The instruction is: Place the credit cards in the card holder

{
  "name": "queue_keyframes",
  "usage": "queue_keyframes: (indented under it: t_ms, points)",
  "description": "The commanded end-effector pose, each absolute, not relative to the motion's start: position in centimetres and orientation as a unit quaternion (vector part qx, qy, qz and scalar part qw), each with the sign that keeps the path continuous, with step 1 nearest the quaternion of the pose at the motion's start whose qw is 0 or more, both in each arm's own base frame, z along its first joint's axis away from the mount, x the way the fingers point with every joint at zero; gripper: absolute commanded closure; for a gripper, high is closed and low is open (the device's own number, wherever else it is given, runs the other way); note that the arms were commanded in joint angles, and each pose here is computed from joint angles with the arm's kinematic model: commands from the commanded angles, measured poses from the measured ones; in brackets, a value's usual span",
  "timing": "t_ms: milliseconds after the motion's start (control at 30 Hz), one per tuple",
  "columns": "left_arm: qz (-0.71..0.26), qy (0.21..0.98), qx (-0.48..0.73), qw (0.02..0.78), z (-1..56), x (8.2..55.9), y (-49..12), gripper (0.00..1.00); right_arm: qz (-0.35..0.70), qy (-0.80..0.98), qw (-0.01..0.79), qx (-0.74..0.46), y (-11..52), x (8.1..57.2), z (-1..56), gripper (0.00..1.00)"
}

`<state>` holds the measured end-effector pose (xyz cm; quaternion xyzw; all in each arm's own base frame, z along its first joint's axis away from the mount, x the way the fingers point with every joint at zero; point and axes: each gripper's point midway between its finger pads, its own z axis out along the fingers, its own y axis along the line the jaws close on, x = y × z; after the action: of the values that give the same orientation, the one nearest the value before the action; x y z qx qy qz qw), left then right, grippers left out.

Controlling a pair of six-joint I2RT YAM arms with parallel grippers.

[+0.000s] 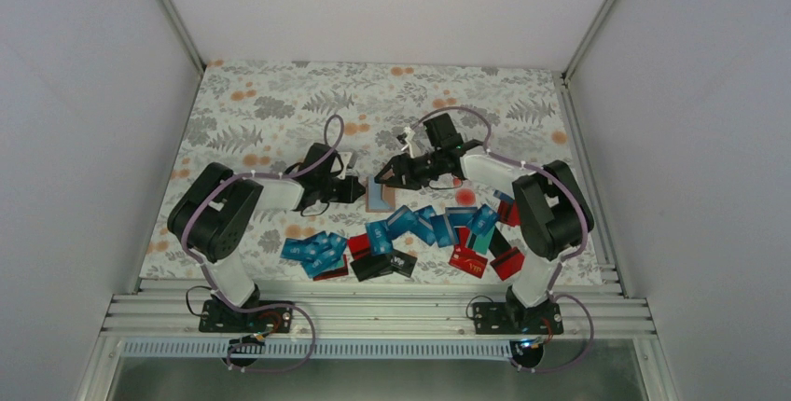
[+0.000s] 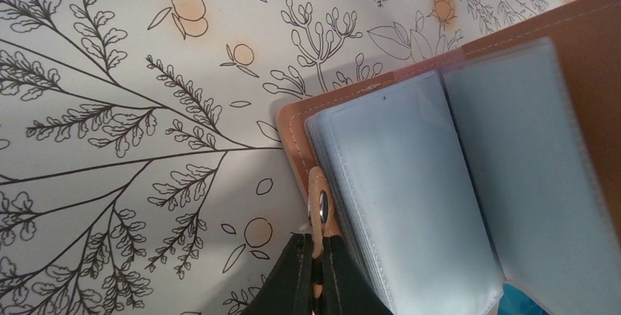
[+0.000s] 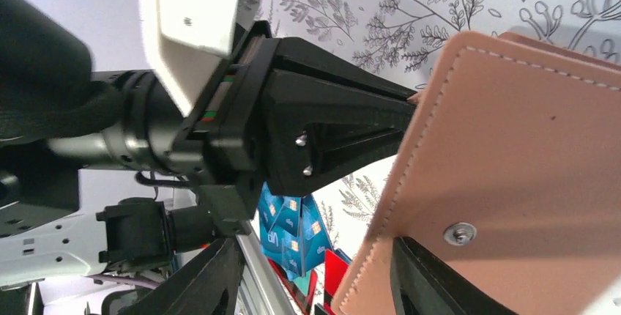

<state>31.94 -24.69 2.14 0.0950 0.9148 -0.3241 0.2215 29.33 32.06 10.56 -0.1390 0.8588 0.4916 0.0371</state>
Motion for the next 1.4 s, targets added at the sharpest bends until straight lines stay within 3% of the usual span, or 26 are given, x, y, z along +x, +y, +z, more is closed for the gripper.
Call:
queue_keyframes:
  t_ms: [0,300,733,1367]
  points:
    - [-0.335,0.910,0.098,0.223,2.3,32.2,-25.3,0.98,0.496,0.855,0.022,-0.148,34.0,29.6,8.7,0.47]
    - [-0.339,0.910,0.088,0.223,2.2,31.7,-25.0,0.98,0.436,0.890,0.033,-0.132,33.8,32.3,4.1,0.52]
    - [-0.375,0.876,0.002,0.304,5.5,30.9,-21.4,0.98,0.368,0.925,0.010,-0.094,30.8,31.3,-0.6,0.54]
    - [-0.421,0.844,0.140,0.303,6.0,30.0,-24.5,0.91,0.468,0.868,0.000,-0.168,35.0,30.4,3.9,0.53]
